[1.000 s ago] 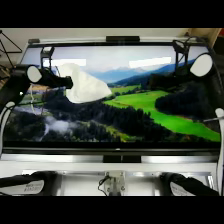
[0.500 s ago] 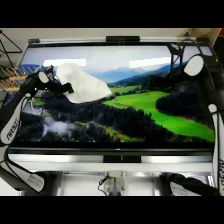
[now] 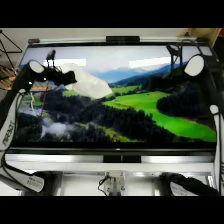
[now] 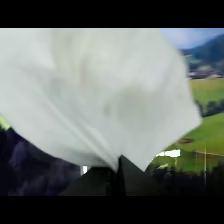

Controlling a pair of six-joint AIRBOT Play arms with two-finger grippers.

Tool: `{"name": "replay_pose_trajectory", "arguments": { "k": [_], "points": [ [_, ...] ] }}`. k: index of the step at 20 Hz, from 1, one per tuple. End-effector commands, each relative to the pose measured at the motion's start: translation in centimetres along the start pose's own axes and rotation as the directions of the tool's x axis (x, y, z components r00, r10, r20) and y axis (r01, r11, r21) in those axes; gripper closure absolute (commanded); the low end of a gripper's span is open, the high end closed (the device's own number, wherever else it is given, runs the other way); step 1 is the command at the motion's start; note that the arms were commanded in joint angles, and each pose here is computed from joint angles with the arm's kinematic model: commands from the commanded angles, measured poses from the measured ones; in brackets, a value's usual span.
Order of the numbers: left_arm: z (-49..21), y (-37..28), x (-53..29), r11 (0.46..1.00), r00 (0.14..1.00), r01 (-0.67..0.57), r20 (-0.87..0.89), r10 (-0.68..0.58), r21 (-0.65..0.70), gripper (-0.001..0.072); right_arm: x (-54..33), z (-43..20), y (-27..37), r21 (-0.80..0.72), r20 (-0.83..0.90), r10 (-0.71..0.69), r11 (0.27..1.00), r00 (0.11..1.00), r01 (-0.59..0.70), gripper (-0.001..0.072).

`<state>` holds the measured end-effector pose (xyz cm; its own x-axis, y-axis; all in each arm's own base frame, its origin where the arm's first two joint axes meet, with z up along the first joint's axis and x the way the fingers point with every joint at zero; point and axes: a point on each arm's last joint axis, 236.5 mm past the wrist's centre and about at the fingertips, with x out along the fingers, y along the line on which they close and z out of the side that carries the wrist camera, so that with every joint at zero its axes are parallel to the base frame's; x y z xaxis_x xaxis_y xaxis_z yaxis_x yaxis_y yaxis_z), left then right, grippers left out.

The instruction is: Fold the shirts.

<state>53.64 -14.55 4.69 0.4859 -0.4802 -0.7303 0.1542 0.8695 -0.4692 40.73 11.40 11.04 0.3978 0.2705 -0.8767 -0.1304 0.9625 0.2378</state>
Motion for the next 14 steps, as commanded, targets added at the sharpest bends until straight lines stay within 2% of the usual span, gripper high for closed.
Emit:
{"name": "replay_pose_trajectory", "arguments": {
  "k": [1,4,7,9,14],
  "points": [
    [4.0,-12.5,-11.9,0.942,0.964,0.089,0.209,-0.163,0.324,0.0677,-6.2,0.0,-1.3,-0.067,0.113,-0.095,0.992,0.989,0.103,0.004],
    [2.2,-21.3,-22.1,0.897,0.902,0.156,0.311,-0.3,0.414,0.0676,-15.0,-0.1,-2.2,-0.078,0.323,-0.17,0.976,0.931,0.205,0.004],
    [-1.3,-27.1,-24.8,0.854,0.867,0.258,0.282,-0.411,0.451,0.0677,-21.5,-2.3,-1.2,-0.066,0.448,-0.147,0.978,0.882,0.197,0.004],
    [-4.4,-28.8,-21.9,0.846,0.89,0.296,0.193,-0.412,0.443,0.0676,-22.8,-4.4,-1.2,-0.027,0.436,-0.15,0.983,0.887,0.18,0.004],
    [-12.9,-28.6,-7.5,0.891,0.947,0.315,-0.05,-0.316,0.326,0.0675,-17.6,-9.4,-2.6,0.013,0.181,-0.186,0.982,0.966,0.187,0.004]
  ]
}}
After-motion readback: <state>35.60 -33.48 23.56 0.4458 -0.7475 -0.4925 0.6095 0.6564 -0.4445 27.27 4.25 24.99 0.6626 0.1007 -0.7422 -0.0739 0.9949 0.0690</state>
